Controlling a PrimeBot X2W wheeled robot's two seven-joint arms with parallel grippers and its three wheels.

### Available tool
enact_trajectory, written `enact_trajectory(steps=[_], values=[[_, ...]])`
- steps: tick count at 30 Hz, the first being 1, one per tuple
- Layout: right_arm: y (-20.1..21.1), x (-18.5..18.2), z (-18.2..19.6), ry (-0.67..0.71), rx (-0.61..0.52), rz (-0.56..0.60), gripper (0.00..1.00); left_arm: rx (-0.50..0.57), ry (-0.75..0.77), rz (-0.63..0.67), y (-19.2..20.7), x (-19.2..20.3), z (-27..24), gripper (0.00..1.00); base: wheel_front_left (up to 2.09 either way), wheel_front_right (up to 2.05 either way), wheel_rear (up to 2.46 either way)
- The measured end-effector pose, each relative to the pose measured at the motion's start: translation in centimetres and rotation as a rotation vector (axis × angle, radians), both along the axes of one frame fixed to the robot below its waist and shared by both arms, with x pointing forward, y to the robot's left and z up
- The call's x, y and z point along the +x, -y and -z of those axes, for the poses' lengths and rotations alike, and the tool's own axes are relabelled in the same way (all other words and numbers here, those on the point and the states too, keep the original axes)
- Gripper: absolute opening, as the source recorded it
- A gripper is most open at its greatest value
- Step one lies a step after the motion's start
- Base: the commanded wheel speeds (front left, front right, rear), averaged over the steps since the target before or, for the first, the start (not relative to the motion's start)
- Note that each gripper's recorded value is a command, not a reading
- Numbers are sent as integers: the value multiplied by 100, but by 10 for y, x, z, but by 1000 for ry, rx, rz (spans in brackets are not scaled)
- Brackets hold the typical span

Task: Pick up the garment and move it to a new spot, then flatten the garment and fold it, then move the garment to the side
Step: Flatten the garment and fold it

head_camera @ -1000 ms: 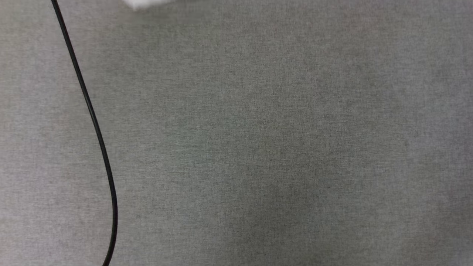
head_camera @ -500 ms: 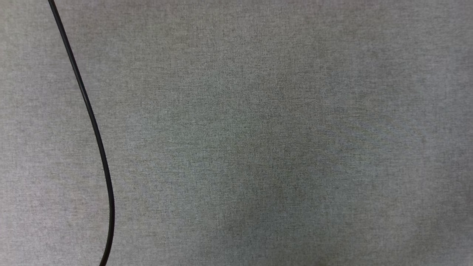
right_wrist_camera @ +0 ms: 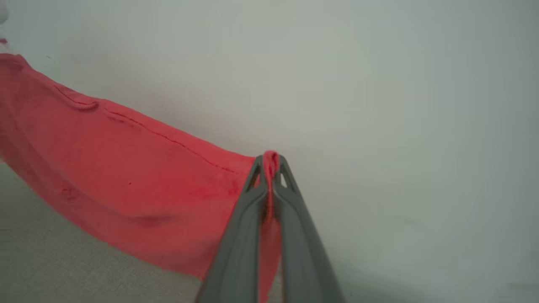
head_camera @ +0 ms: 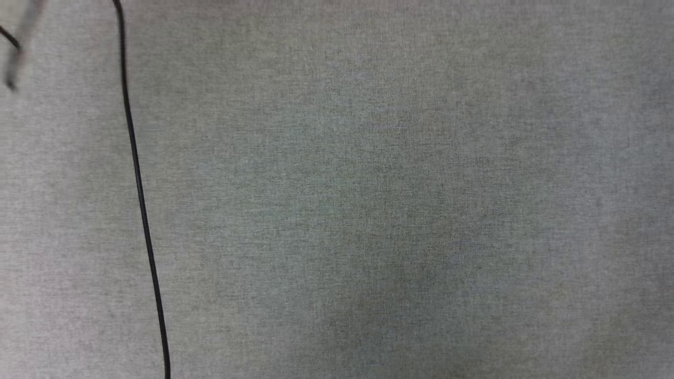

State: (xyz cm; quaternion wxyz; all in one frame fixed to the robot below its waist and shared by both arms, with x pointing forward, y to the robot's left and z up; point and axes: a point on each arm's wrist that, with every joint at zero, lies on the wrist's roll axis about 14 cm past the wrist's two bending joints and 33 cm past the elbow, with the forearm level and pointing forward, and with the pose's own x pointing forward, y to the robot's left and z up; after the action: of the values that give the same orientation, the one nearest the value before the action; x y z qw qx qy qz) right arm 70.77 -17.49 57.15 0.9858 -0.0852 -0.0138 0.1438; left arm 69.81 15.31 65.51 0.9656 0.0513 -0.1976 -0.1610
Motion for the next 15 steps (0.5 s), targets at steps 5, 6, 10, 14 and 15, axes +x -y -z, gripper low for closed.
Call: enact_trajectory(steps=[5,6,10,14,15], values=[[-6,-23,34,-63,42,-24,0,-29,-98,-18,-4,-23,48,0,0,0,0],[-6,-29,40,-75,49,-27,0,-28,-117,-20,-4,-30,58,0,0,0,0],[-13,-59,68,-138,45,-65,0,-44,-179,-42,-9,-62,86,0,0,0,0],[-16,-95,91,-204,43,-94,0,-72,-238,-72,-18,-101,109,0,0,0,0],[-15,-103,94,-213,50,-96,0,-78,-254,-79,-19,-112,115,0,0,0,0]])
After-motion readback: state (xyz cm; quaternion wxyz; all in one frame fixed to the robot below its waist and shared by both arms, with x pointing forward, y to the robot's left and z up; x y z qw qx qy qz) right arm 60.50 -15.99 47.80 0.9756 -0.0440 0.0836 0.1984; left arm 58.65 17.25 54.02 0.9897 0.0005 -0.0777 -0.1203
